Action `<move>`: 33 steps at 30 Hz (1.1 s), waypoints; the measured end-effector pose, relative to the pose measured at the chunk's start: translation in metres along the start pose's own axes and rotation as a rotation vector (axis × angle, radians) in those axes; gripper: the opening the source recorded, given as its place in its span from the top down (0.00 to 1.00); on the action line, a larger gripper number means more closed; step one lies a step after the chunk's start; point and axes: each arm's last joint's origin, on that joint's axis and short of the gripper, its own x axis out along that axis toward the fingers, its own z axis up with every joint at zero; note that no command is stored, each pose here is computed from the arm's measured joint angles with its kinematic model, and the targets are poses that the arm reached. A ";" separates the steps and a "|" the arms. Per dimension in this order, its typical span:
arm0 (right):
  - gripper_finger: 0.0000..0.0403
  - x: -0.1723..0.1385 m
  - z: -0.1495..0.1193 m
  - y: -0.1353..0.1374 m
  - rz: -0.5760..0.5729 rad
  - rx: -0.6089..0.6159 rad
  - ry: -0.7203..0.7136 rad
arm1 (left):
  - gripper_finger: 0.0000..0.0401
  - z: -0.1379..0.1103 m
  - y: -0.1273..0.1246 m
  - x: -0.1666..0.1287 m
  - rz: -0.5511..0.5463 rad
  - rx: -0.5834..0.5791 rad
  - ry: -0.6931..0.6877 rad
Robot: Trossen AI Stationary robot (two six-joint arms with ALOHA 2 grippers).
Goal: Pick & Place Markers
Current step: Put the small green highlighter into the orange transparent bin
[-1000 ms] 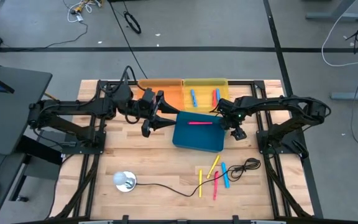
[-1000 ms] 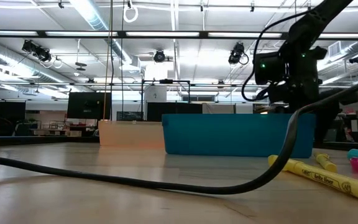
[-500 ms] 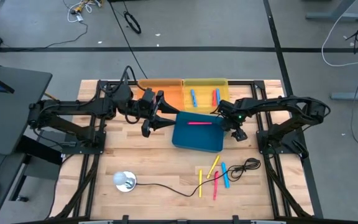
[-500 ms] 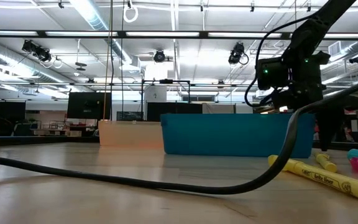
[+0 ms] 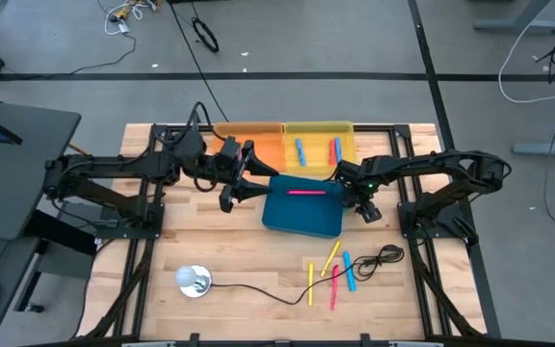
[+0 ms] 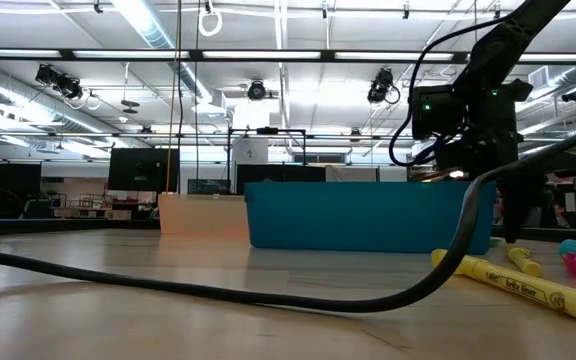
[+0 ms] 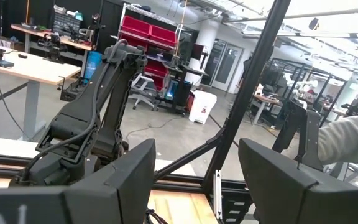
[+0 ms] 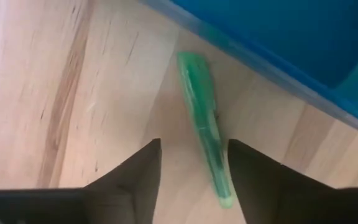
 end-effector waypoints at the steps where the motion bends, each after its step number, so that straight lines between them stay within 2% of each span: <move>1: 0.56 0.000 0.000 0.000 0.000 -0.001 0.000 | 0.41 0.000 0.000 0.000 0.000 0.000 0.000; 10: 0.85 0.000 0.000 0.000 -0.007 -0.022 0.007 | 0.41 0.000 0.000 0.000 0.000 0.000 0.000; 15: 0.98 -0.002 0.000 0.000 -0.001 0.029 0.004 | 0.41 0.000 0.000 0.000 0.000 0.000 0.000; 24: 1.00 -0.005 -0.008 0.008 0.060 0.177 0.091 | 0.41 0.000 0.001 0.000 0.003 0.001 -0.001; 33: 0.96 -0.006 -0.009 0.009 0.065 0.185 0.098 | 0.41 0.000 0.001 0.000 0.003 0.001 -0.001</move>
